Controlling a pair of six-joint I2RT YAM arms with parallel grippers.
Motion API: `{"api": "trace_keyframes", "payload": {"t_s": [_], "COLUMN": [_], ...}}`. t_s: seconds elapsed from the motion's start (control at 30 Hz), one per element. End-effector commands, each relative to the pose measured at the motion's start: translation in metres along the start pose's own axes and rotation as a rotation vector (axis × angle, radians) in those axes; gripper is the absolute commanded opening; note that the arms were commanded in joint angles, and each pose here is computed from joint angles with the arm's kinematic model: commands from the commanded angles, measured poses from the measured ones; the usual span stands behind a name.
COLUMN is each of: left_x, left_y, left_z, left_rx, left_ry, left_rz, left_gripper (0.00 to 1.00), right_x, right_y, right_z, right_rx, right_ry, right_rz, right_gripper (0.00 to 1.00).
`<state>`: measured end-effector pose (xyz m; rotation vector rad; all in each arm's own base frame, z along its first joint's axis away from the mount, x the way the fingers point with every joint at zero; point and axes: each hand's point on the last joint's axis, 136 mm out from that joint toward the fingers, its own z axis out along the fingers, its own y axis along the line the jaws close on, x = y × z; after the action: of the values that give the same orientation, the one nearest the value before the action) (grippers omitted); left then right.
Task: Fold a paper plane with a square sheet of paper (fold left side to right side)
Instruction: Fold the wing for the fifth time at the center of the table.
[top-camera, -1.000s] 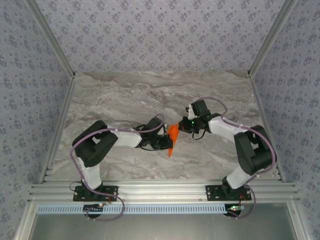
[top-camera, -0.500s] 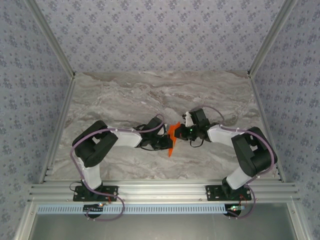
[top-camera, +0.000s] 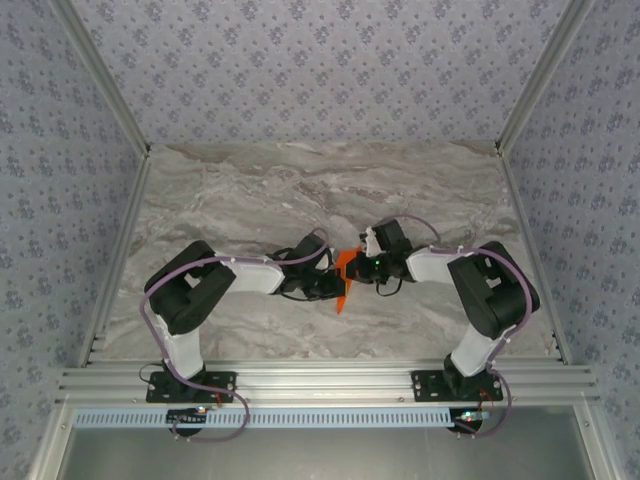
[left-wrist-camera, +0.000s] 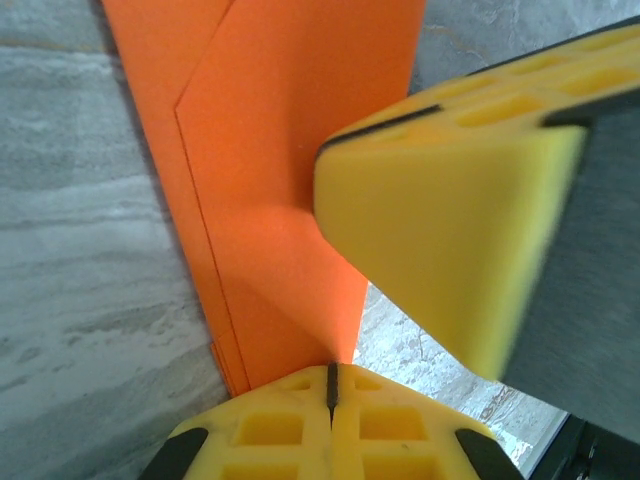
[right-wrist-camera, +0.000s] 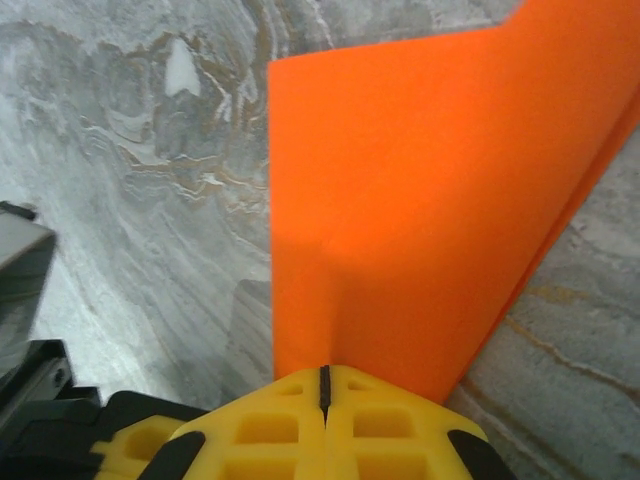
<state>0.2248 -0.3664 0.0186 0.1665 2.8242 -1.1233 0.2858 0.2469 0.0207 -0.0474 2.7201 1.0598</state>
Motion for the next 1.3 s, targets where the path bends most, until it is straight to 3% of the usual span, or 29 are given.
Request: {"api": "trace_keyframes", "payload": {"t_s": [0.0, 1.27], "left_x": [0.029, 0.033], "left_y": [0.049, 0.055], "left_z": [0.006, 0.006], "left_rx": [-0.181, -0.200], "left_ry": [0.080, 0.093], "left_rz": [-0.072, -0.076], "left_gripper": [0.04, 0.03], "right_x": [-0.005, -0.093], "right_y": [-0.012, -0.058], "right_z": [0.006, -0.004], "right_rx": [0.045, 0.094], "right_ry": [0.007, -0.027], "right_rz": [-0.033, 0.000], "right_gripper": [0.01, 0.01]}}
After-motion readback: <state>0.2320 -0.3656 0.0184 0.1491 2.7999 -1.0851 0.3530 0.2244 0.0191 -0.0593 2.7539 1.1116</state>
